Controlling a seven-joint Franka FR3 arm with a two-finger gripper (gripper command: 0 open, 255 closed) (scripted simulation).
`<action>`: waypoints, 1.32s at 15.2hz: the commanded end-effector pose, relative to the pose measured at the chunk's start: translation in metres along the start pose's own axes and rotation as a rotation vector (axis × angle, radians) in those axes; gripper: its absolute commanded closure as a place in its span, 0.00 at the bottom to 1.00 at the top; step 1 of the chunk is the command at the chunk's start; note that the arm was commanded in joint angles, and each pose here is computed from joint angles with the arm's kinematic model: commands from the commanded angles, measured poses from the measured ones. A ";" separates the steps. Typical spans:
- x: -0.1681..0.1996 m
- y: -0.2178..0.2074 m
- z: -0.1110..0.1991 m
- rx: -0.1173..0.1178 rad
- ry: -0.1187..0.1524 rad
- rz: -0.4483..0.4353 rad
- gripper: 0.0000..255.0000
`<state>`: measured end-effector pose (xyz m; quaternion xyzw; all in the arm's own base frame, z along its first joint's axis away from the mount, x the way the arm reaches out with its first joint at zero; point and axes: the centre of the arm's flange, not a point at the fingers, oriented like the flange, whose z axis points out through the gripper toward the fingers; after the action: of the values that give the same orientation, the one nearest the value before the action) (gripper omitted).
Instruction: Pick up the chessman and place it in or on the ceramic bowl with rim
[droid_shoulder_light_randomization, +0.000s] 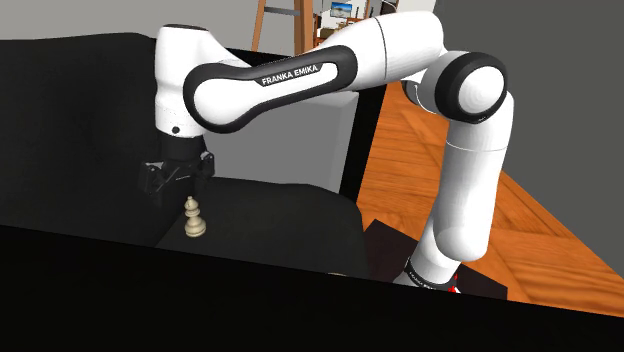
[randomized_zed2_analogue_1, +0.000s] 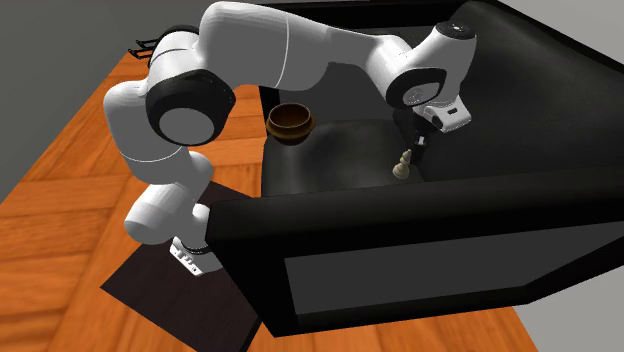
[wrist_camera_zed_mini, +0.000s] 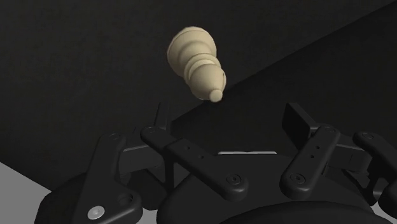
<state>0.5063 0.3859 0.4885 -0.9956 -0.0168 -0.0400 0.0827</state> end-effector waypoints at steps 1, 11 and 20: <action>0.001 0.000 0.009 0.000 0.000 0.000 0.00; 0.000 0.001 0.010 0.000 0.000 0.000 1.00; -0.014 0.008 0.001 0.022 0.030 -0.013 0.00</action>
<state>0.5008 0.3829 0.4812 -0.9949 -0.0193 -0.0463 0.0873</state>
